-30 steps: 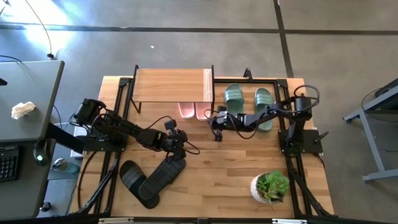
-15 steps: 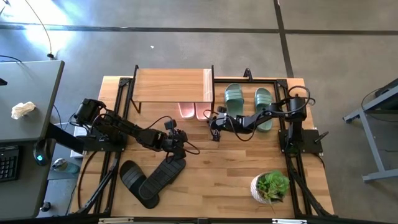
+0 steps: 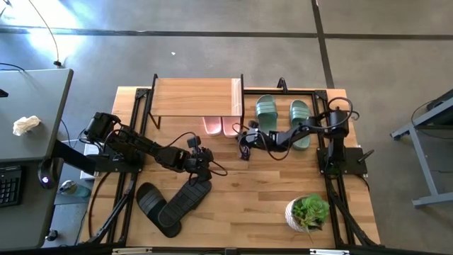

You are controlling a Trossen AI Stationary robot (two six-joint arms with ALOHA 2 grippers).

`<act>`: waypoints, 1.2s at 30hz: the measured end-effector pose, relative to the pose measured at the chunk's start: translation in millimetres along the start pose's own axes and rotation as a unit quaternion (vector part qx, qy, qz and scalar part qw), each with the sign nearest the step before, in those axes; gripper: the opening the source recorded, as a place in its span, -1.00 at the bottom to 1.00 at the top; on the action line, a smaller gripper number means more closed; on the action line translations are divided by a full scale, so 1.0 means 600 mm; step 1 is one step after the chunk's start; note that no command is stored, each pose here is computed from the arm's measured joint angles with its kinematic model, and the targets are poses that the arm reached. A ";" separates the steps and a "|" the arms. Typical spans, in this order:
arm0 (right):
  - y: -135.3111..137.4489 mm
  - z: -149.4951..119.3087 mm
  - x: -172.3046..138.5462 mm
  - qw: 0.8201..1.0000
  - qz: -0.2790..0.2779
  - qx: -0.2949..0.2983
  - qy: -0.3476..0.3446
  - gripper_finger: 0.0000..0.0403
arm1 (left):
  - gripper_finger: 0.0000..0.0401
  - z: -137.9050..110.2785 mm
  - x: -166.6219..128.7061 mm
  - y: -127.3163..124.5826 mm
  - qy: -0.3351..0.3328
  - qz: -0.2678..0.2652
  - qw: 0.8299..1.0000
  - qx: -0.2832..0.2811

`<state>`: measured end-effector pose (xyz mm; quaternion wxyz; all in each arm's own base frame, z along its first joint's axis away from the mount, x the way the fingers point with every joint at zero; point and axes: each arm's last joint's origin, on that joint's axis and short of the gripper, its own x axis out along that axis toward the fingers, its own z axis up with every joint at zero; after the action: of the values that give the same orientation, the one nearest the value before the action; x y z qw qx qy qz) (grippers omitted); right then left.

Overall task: Pick and place slides into the shelf
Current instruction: Adjust the right pink slipper under the shelf, then put the right black slipper under the shelf

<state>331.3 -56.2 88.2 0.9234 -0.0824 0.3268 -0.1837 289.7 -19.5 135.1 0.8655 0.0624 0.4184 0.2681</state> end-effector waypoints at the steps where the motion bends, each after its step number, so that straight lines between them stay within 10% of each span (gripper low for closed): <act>1: -0.001 0.000 0.000 1.000 0.002 0.004 0.000 -1.00 | -0.63 0.000 0.000 0.000 0.000 0.000 1.000 -0.001; 21: 0.022 0.006 -0.014 0.994 0.107 -0.013 -0.002 -1.00 | -0.63 0.039 -0.066 0.005 -0.026 -0.036 0.999 -0.002; 36: 0.049 0.086 -0.123 0.961 0.256 -0.057 -0.088 -1.00 | -0.63 0.116 -0.319 -0.051 0.113 -0.333 0.936 -0.023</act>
<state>319.4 1.4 162.3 0.9584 -0.0649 0.2645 0.0855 257.9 -136.3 302.0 0.8536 -0.1314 0.5036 -0.0203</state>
